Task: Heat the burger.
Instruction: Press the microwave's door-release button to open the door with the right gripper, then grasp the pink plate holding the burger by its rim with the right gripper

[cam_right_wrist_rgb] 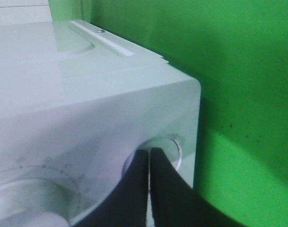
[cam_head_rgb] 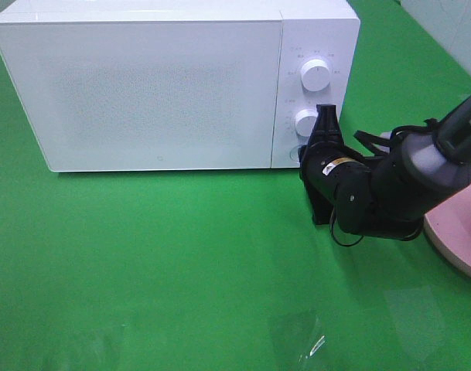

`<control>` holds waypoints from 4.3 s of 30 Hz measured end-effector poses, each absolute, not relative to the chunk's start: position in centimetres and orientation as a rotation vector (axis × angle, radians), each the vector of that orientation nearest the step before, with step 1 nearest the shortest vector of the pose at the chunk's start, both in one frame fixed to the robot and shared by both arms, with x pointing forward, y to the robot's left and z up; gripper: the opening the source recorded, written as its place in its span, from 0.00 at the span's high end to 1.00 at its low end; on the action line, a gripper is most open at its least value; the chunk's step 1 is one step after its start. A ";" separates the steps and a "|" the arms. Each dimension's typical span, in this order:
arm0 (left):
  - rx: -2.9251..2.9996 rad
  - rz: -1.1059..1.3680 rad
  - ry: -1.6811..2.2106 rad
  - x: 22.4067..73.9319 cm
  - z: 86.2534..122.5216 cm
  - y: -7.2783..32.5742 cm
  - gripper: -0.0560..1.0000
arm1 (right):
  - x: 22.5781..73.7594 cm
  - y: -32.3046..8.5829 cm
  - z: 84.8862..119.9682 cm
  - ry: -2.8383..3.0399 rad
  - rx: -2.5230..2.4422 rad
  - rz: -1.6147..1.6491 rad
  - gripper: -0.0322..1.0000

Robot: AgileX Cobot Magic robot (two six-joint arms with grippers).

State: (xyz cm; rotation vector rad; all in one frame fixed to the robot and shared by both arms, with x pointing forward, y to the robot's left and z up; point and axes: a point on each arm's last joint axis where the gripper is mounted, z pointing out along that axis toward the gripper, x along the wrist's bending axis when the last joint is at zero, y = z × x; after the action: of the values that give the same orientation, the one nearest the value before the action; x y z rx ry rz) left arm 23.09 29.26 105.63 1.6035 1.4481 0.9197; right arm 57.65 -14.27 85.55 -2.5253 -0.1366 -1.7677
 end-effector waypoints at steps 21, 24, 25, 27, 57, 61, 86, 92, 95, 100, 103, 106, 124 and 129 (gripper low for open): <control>1.604 0.920 1.448 23.1 105.6 29.3 0.00 | 57.9 -14.1 85.5 -0.135 -2.509 -1.846 0.97; 1.604 0.920 1.448 23.1 105.6 29.3 0.00 | 58.0 -14.1 85.6 -0.142 -2.517 -1.854 0.97; 1.604 0.920 1.448 23.1 105.6 29.3 0.00 | 58.0 -14.1 85.6 -0.142 -2.517 -1.854 0.97; 1.604 0.920 1.448 23.1 105.6 29.3 0.00 | 58.3 -14.0 85.7 -0.161 -2.533 -1.848 0.97; 1.604 0.920 1.448 23.1 105.6 29.3 0.00 | 59.6 -14.4 85.5 -0.212 -2.622 -1.782 0.97; 1.604 0.920 1.448 23.1 105.6 29.3 0.00 | 59.6 -14.4 85.5 -0.214 -2.625 -1.778 0.97; 1.604 0.920 1.448 23.1 105.6 29.3 0.00 | 57.5 -14.4 87.4 -0.252 -2.598 -1.810 0.97; 1.604 0.920 1.448 23.1 105.6 29.3 0.00 | 56.6 -15.1 88.3 -0.312 -2.616 -1.801 0.97; 1.604 0.920 1.448 23.1 105.6 29.3 0.00 | 55.4 -15.3 87.6 -0.438 -2.684 -1.689 0.97; 1.604 0.920 1.448 23.1 105.6 29.3 0.00 | 54.3 -15.4 88.3 -0.638 -2.717 -1.594 0.97; 1.604 0.920 1.448 23.1 105.6 29.3 0.00 | 54.0 -15.4 88.7 -0.734 -2.722 -1.562 0.97; 1.604 0.920 1.448 23.1 105.6 29.3 0.00 | 53.6 -15.2 89.6 -0.913 -2.713 -1.525 0.96; 1.604 0.920 1.448 23.1 105.6 29.3 0.00 | 49.9 -14.7 93.1 -1.921 -2.371 -1.111 0.95; 1.604 0.920 1.448 23.1 105.6 29.3 0.00 | 49.3 -14.9 93.7 -2.027 -2.311 -1.069 0.94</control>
State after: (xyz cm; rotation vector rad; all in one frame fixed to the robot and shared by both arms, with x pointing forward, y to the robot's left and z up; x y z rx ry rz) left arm 23.09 29.26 105.63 1.6035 1.4481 0.9197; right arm 49.33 -14.85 93.66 -2.3110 -2.0268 -1.0693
